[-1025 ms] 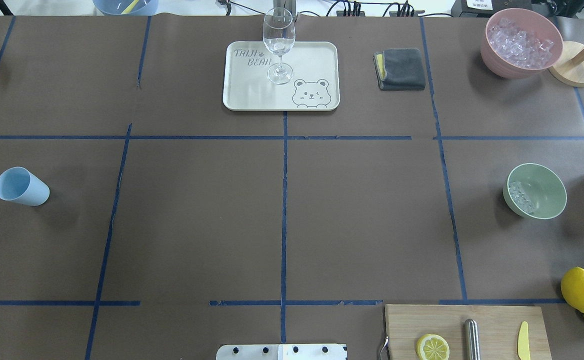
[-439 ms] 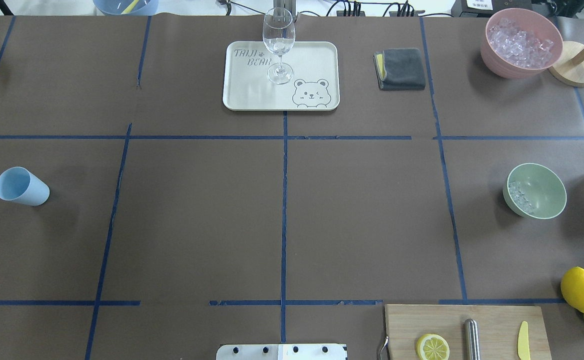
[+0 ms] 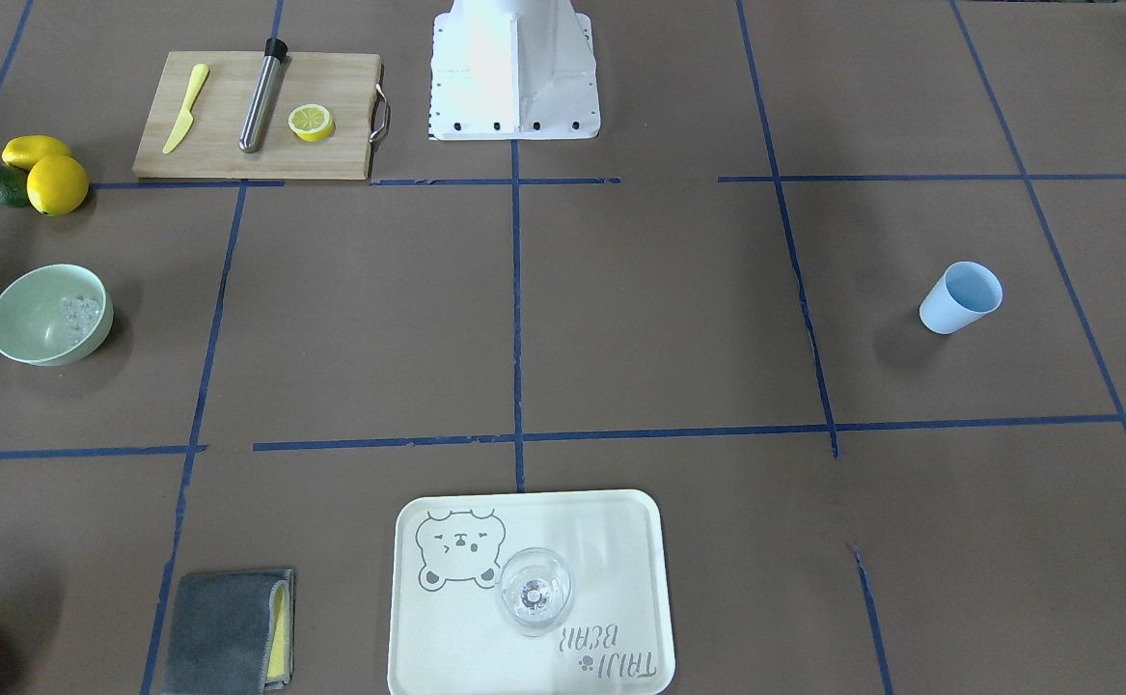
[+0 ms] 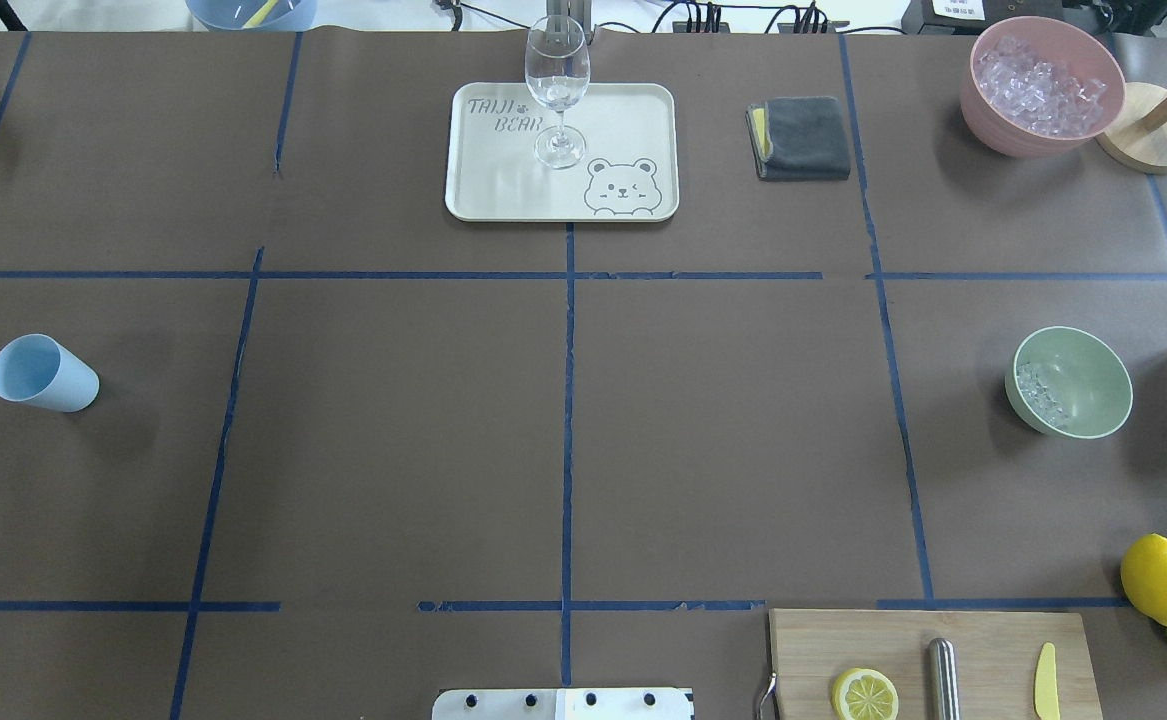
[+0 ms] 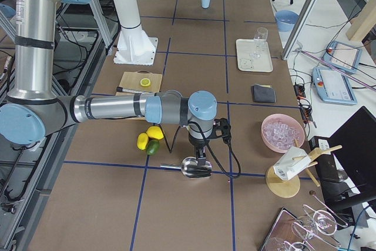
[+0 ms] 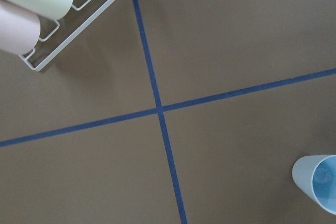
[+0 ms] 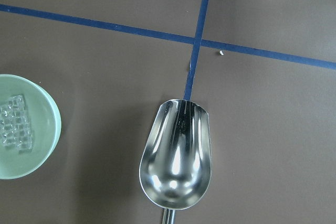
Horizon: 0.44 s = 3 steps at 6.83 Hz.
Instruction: Pour ice into bowl
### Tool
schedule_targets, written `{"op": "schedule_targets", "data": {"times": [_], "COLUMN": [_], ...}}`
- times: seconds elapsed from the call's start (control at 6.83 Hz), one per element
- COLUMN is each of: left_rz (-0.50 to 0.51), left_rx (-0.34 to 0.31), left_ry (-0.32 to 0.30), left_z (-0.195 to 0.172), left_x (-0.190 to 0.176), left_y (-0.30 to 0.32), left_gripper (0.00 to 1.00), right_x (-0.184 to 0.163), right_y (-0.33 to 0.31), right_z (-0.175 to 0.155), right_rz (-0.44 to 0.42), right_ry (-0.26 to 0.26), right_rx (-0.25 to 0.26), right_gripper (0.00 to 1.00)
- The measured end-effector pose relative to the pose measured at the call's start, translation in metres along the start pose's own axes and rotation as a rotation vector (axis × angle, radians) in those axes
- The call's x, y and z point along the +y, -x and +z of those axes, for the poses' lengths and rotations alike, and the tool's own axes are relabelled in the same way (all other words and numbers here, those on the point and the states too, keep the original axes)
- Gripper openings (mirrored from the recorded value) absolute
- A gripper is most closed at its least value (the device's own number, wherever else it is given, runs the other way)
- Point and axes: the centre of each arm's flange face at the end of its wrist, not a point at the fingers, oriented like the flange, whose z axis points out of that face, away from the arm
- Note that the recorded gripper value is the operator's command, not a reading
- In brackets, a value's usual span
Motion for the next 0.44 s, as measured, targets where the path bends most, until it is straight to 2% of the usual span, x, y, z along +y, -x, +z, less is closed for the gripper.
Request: {"op": "schedule_targets", "data": {"times": [0.44], "left_rz": [-0.069], "left_rx": [0.045], "left_ry": [0.066], "left_z": [0.031], "left_x": [0.029], "left_y": [0.024], "left_gripper": [1.0], "right_x": [0.01], "right_y": [-0.018], "right_z": [0.005], "right_rz": [0.053], "right_ry": [0.004], "right_rx": [-0.033], "right_gripper": [1.0]}}
